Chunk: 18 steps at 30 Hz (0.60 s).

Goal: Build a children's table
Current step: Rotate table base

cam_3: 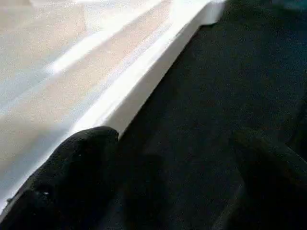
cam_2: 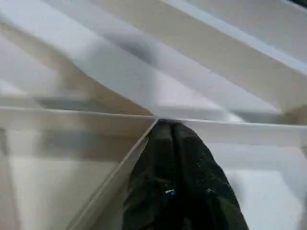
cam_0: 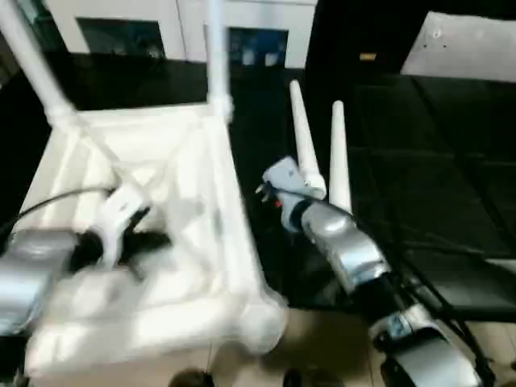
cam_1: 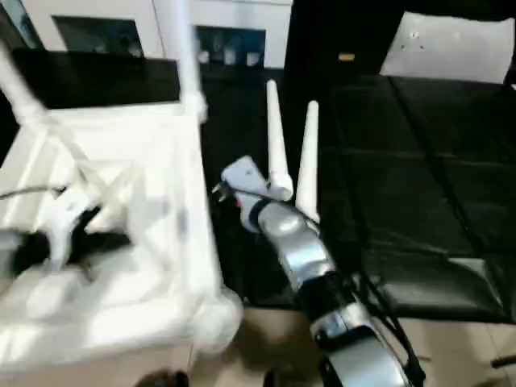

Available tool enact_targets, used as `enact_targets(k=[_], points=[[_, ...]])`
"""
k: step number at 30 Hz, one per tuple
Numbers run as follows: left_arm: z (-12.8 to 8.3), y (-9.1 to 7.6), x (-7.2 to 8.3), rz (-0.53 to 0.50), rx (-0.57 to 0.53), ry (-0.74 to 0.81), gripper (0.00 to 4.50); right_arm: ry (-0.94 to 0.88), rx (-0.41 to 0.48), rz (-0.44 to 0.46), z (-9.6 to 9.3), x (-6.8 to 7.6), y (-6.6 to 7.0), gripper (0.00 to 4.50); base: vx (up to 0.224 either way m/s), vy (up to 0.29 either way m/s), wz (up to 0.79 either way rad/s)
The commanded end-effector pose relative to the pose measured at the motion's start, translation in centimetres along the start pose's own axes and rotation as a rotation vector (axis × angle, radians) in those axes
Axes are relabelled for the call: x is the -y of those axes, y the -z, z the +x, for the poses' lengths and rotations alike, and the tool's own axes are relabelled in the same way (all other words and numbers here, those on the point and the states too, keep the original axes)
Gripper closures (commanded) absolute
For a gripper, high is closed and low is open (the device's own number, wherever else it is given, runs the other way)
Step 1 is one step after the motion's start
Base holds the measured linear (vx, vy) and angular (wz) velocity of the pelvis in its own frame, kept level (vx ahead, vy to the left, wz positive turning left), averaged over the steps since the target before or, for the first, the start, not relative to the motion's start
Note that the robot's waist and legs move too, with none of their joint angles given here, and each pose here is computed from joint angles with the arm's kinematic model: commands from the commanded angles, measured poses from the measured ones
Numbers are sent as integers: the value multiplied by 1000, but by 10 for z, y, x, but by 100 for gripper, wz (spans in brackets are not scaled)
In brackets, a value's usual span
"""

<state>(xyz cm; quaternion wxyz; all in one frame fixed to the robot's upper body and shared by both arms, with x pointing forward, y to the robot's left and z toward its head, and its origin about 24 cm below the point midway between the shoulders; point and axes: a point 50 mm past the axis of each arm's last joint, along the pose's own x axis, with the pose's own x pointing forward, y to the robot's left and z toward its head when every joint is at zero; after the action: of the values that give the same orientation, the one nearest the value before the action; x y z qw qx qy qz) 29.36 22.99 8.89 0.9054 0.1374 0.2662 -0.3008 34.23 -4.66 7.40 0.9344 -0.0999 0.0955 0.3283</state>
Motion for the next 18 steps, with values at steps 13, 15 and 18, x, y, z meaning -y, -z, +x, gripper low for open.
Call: enact_targets(k=[13,15,18], points=[[34,-20,-32,150,177,-366,446,140,201,-17,-27,33,-49,0,0,0,0],[25,-28,-23,65,309,-334,446,114,176,-2,-38,33,-46,0,0,0,0],[19,-31,-13,9,378,-309,446,120,160,22,-46,33,-43,0,0,0,0]])
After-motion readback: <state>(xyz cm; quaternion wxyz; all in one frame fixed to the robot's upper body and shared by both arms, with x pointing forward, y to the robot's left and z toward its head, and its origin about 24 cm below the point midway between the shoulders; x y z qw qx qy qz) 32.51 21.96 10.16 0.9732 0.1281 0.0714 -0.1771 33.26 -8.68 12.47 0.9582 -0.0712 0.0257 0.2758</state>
